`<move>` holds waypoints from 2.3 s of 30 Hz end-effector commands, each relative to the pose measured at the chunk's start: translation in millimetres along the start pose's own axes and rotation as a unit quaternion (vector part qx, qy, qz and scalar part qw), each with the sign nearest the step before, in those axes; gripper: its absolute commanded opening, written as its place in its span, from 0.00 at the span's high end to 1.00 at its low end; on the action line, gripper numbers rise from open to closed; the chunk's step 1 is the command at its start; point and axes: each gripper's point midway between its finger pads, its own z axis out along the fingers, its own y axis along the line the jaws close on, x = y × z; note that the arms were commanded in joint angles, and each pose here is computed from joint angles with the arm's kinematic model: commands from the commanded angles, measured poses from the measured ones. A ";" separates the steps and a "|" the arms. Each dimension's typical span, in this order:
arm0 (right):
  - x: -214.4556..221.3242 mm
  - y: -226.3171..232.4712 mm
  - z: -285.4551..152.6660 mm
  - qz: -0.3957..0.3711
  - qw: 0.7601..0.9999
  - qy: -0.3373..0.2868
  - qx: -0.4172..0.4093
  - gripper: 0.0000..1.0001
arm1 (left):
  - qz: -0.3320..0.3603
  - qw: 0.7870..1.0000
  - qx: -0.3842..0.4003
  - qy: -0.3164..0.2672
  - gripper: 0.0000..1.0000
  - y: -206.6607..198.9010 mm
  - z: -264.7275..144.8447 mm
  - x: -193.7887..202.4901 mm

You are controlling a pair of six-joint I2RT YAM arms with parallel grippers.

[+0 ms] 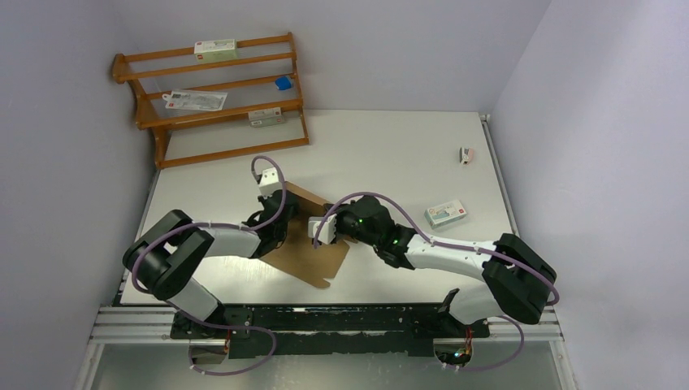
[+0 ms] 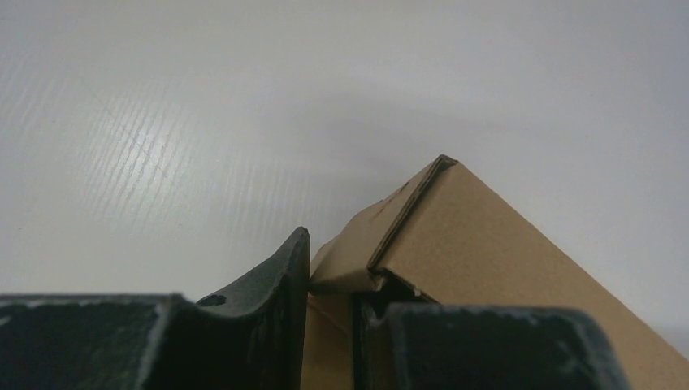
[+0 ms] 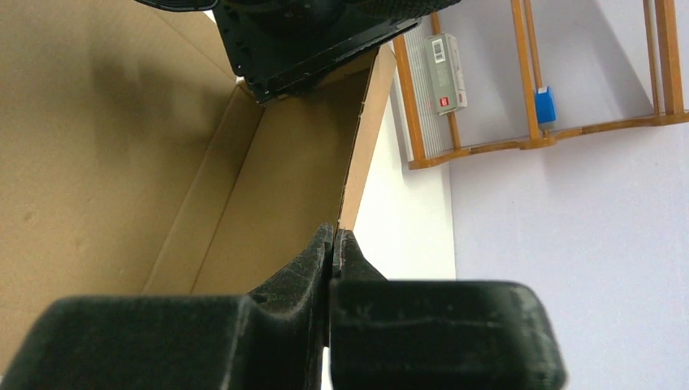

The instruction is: Fold the paper box

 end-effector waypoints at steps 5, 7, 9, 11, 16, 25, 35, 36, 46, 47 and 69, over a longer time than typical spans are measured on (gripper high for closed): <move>1.1 27.0 -6.5 0.017 1.000 -0.005 -0.025 1.00 | -0.026 0.998 -0.046 -0.043 0.72 32.4 -1.7 -18.0; 1.9 22.0 -7.7 0.012 1.000 -0.003 -0.013 0.99 | -0.014 0.999 -0.030 -0.041 0.69 31.3 -6.1 -18.7; 4.4 18.2 -8.0 0.005 1.000 0.004 -0.004 0.97 | -0.005 0.999 -0.014 -0.033 0.67 28.4 -9.5 -17.2; 7.2 17.2 -7.1 0.000 1.000 0.011 -0.003 0.97 | -0.002 1.000 -0.007 -0.027 0.65 27.6 -12.0 -15.6; 8.6 16.2 -6.0 -0.004 1.000 0.015 -0.001 0.95 | 0.001 1.000 0.000 -0.018 0.62 29.3 -15.7 -13.9; 7.9 11.6 -8.1 -0.008 1.000 0.014 0.010 0.88 | -0.011 0.999 0.043 0.007 0.45 26.2 -35.5 -10.0; 6.6 9.7 -5.7 -0.012 1.000 0.013 0.009 0.83 | -0.029 0.994 0.099 0.030 0.24 22.1 -66.7 -13.9; 5.6 7.9 -5.4 -0.012 1.000 0.012 0.011 0.82 | -0.032 0.993 0.107 0.036 0.23 22.2 -72.3 -13.1; -6.8 -11.8 -17.3 0.052 0.998 0.008 0.033 0.47 | -0.073 0.988 0.136 0.001 0.10 19.1 -108.4 -72.0; -9.6 -14.3 -19.7 0.066 0.997 0.006 0.036 0.45 | -0.072 0.988 0.137 -0.001 0.09 17.2 -109.1 -79.1; 5.2 -49.3 -88.6 0.521 0.821 0.048 0.229 0.27 | -0.062 0.978 0.184 0.081 0.26 -4.8 -64.2 -87.6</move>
